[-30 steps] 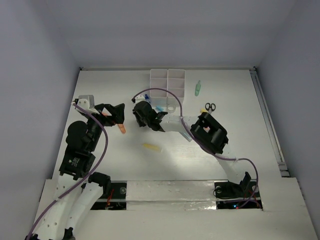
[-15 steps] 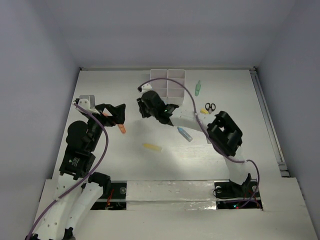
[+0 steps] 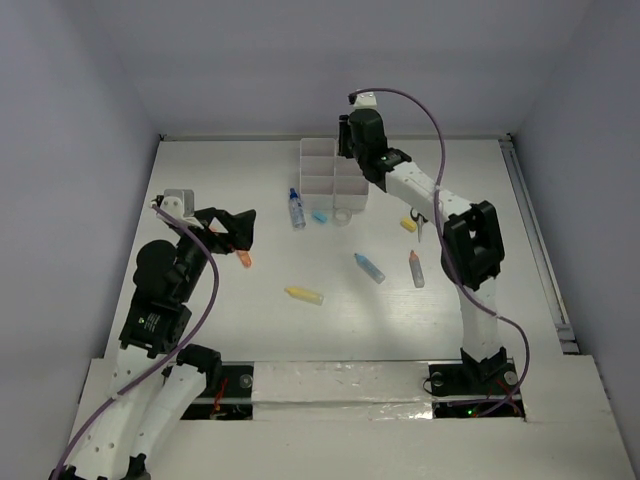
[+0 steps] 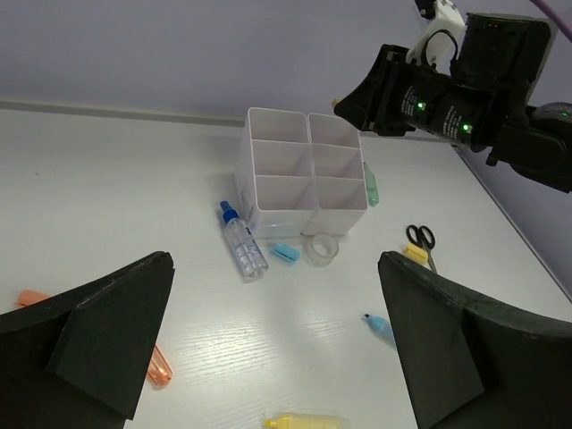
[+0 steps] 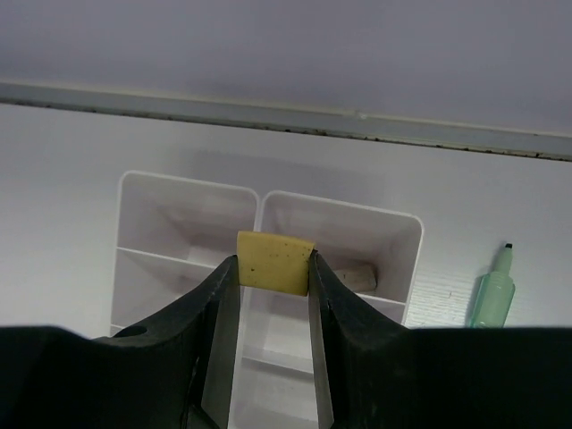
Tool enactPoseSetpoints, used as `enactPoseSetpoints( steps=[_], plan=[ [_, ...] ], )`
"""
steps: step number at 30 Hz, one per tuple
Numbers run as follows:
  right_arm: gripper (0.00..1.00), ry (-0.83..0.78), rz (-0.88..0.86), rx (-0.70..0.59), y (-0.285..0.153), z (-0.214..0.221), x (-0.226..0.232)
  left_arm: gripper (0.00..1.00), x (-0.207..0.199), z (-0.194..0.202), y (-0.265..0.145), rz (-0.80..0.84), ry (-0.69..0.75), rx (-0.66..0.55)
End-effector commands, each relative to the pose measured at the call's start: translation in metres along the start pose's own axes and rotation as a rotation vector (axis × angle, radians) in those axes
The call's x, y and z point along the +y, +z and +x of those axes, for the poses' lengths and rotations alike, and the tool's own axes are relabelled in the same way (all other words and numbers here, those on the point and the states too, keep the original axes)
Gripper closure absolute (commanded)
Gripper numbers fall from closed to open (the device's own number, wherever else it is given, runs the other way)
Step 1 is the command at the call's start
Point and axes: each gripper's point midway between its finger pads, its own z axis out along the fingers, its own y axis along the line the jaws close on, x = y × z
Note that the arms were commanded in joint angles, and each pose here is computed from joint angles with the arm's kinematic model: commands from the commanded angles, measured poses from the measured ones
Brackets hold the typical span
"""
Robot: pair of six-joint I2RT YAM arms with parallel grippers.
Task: Sort the stationery into containers
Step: Place the stationery in the storage box.
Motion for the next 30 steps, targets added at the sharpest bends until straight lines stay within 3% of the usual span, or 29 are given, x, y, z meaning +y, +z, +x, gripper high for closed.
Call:
enactPoseSetpoints(
  steps=[1,6,14,25,30],
  plan=[
    [0.87,-0.028,0.021,-0.007,0.003,-0.014,-0.002,0.01,-0.008,-0.016,0.001,0.031,0.010,-0.046],
    [0.85,-0.017,0.051,0.011,0.014,-0.007,-0.020,0.01,-0.008,-0.015,0.003,0.032,0.010,-0.040],
    [0.73,-0.020,0.069,0.015,0.033,-0.004,-0.034,0.01,-0.007,-0.011,0.005,0.033,0.013,-0.028],
    [0.33,-0.018,0.051,0.022,0.029,-0.004,-0.036,0.01,-0.005,-0.009,0.009,0.033,0.014,-0.013],
    [0.31,0.009,0.004,0.010,0.002,-0.013,-0.032,0.01,-0.003,-0.009,0.010,0.026,0.014,-0.016]
  ],
)
